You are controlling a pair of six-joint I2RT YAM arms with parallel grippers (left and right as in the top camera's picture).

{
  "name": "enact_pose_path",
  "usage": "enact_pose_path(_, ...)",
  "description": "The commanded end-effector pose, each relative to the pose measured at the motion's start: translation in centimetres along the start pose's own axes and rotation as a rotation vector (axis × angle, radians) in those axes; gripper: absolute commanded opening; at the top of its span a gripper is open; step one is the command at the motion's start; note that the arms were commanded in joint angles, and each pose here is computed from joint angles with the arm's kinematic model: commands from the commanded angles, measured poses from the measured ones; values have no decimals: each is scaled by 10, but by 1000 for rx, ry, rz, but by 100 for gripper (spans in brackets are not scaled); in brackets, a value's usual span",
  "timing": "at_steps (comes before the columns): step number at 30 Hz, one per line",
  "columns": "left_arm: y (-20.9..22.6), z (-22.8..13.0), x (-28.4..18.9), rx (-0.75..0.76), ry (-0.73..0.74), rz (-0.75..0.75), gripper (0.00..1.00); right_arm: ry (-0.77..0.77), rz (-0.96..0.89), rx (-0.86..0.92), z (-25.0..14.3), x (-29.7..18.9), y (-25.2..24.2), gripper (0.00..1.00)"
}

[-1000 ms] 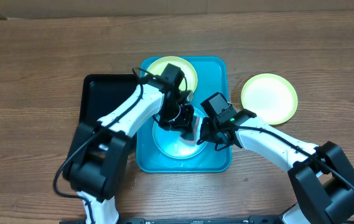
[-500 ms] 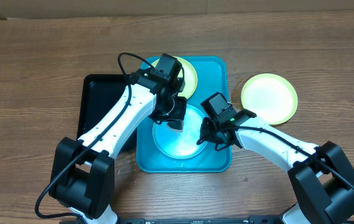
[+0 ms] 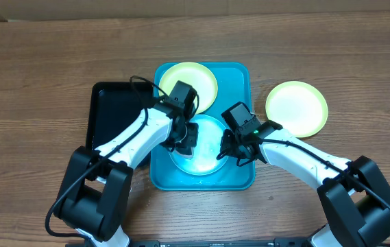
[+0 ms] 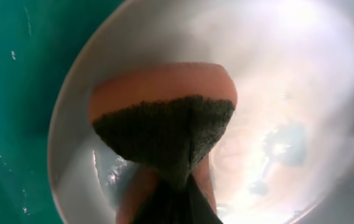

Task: Clean dirty plates on tray and stack at the side
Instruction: 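Scrub the pale blue plate surface with the sponge, left gripper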

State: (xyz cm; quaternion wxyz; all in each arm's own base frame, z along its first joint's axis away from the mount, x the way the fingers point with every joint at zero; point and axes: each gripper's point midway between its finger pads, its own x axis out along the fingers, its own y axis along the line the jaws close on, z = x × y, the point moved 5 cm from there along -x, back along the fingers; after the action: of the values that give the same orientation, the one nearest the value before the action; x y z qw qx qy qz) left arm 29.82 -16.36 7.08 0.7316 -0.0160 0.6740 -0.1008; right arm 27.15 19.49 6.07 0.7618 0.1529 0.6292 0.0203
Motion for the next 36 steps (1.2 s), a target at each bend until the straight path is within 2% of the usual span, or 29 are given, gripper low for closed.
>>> enact_pose_path(1,-1,-6,5,-23,10,-6,4,-19,17,-2,4,-4,5,4)
enact_pose_path(5,-6,-5,6,-21,10,-46,4,-19,17,-2,4,-4,5,4)
enact_pose_path(14,-34,6,-10,-9,17,-286,4,-19,17,-2,4,-4,5,4)
enact_pose_path(18,-32,20,-36,0,-6,-236,4,-19,16,-3,4,-4,5,4)
enact_pose_path(23,-17,27,-52,-10,-23,-76,4,-19,17,-2,4,-4,5,4)
enact_pose_path(26,-9,22,-47,-15,2,-23,4,-19,17,-2,4,-4,5,4)
enact_pose_path(36,-2,11,-7,-22,110,13,4,-19,17,-2,4,-4,5,4)
